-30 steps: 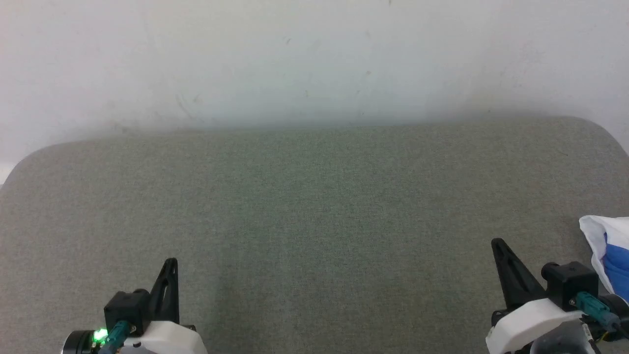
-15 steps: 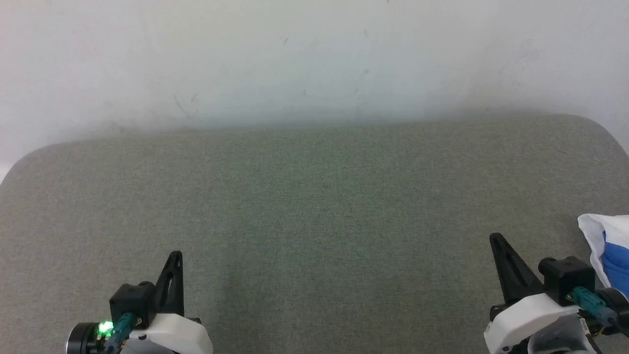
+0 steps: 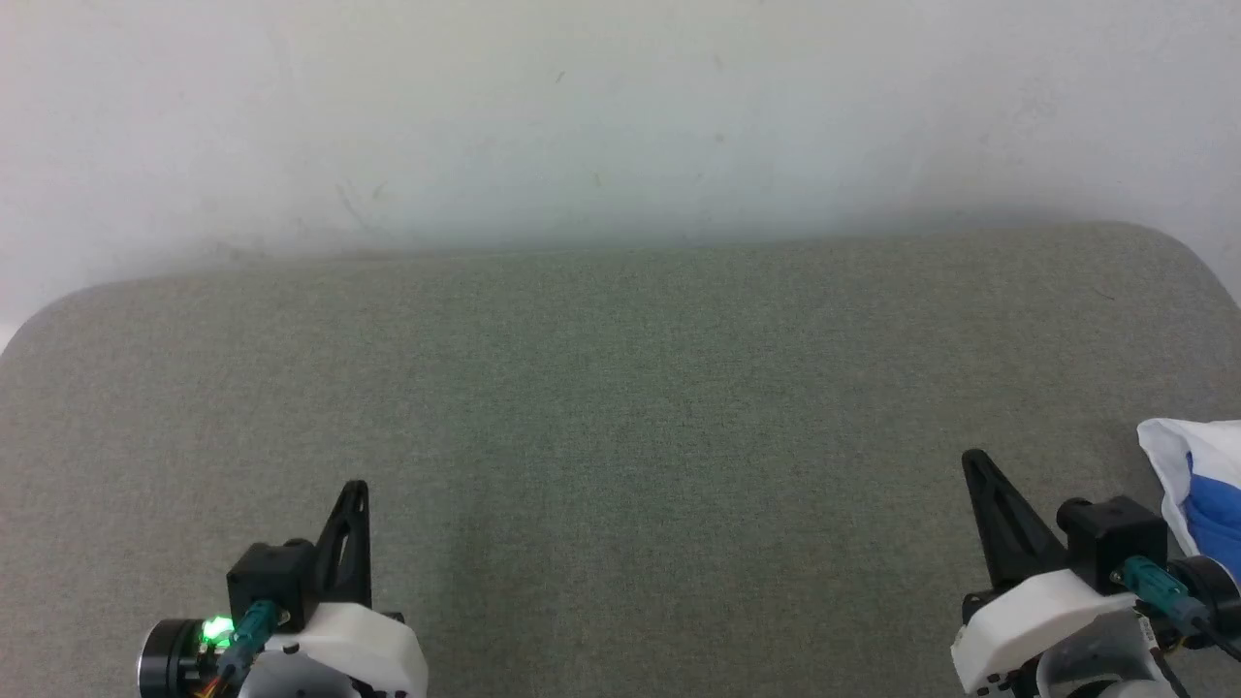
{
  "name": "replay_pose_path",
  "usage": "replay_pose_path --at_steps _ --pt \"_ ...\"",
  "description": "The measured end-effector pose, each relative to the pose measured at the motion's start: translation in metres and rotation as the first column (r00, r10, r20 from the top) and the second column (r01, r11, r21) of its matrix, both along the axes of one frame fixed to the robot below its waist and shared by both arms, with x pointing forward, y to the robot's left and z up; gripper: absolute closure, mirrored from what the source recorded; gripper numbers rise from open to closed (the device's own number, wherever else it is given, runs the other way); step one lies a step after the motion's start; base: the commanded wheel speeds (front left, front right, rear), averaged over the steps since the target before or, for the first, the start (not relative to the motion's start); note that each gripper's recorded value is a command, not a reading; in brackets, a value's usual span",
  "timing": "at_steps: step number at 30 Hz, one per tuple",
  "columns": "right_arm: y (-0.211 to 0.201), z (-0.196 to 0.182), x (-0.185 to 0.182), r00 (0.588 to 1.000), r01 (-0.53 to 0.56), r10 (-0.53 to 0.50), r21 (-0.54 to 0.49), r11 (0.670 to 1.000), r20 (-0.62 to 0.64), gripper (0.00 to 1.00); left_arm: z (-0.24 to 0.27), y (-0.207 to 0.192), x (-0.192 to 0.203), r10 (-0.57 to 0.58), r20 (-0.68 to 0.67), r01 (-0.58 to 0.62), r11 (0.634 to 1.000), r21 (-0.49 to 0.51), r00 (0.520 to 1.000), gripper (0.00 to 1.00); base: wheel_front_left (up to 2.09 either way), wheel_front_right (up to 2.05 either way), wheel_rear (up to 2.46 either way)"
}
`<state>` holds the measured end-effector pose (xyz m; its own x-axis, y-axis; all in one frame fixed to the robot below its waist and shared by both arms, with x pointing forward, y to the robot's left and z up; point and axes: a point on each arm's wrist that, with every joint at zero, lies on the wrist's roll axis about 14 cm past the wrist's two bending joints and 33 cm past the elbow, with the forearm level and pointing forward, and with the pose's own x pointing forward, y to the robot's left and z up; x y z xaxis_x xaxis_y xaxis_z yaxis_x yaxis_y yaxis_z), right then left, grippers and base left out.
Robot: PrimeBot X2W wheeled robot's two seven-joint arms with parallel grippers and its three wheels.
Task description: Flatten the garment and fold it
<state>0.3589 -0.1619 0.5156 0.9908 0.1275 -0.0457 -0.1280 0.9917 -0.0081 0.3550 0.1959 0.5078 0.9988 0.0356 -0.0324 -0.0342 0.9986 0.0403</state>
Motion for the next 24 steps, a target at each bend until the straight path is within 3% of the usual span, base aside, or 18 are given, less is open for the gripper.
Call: replay_pose_path --at_steps 24 --pt "0.001 0.005 0.007 1.0 -0.002 0.002 -0.024 1.0 0.02 1.0 0.009 -0.011 0.01 -0.02 0.007 0.02 1.0 0.001 1.0 1.0 0.0 0.0 0.0"
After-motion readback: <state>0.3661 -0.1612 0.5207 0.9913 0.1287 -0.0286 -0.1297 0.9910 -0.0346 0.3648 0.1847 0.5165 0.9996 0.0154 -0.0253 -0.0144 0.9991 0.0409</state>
